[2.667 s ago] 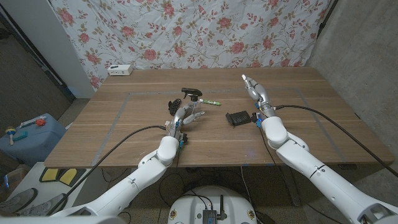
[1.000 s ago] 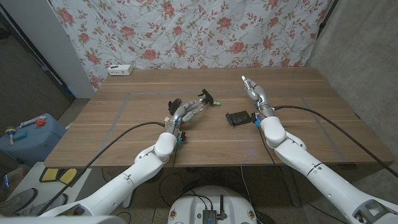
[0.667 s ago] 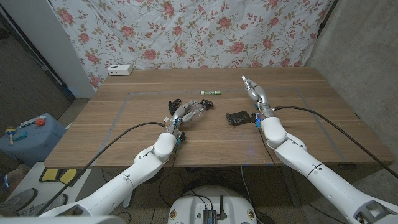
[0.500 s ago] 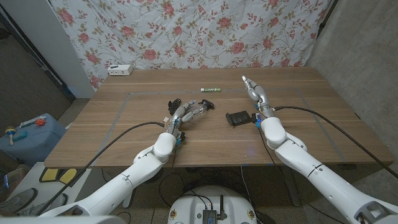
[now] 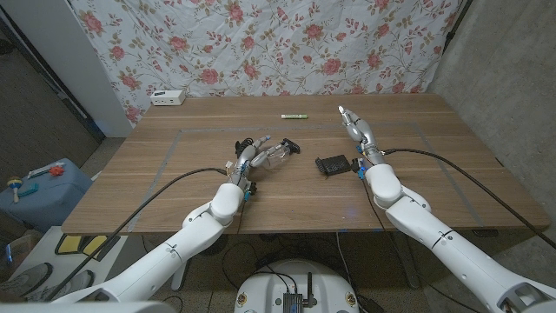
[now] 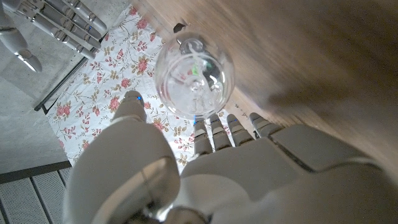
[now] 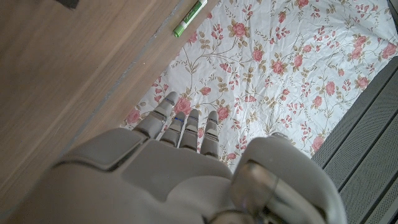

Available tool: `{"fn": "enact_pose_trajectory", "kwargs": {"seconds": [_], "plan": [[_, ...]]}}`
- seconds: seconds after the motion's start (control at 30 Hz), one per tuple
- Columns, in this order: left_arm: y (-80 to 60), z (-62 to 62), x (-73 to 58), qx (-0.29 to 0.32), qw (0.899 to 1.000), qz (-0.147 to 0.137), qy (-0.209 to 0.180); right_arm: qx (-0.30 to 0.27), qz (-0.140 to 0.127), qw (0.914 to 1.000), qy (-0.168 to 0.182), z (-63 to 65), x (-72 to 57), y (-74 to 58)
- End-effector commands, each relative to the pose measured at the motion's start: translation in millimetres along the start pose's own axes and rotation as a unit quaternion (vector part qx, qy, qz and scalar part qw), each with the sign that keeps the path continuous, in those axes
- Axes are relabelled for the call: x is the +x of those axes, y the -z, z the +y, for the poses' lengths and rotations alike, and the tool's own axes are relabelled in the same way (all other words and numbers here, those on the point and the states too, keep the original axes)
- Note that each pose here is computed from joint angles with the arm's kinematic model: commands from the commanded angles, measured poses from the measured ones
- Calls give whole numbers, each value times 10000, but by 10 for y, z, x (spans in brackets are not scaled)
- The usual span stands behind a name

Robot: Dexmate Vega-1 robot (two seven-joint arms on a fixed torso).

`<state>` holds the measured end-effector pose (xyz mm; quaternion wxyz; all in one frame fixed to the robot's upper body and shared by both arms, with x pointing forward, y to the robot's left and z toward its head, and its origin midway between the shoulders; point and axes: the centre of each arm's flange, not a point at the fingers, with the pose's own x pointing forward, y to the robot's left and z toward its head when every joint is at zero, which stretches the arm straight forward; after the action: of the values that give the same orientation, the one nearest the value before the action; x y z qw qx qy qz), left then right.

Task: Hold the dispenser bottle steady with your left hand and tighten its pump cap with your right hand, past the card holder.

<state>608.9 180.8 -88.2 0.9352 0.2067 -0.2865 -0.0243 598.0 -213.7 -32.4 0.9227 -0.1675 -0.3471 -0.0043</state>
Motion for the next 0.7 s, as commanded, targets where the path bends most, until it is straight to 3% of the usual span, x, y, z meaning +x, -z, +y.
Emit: {"fn": "enact_pose_trajectory", "kwargs": {"seconds": [0.03,0.37,0.7], "plan": [[-160,6,-18,13,9997,-207,-99,246,-146,9993,-227,-76,75,39],[-234,-56,9,-154,9994,-271,-180,539,-169,9980,-299,-148,104,77],[-263,96,148,-353,9979,-513,-192,940,-177,9946,-404,-168,146,137]]}}
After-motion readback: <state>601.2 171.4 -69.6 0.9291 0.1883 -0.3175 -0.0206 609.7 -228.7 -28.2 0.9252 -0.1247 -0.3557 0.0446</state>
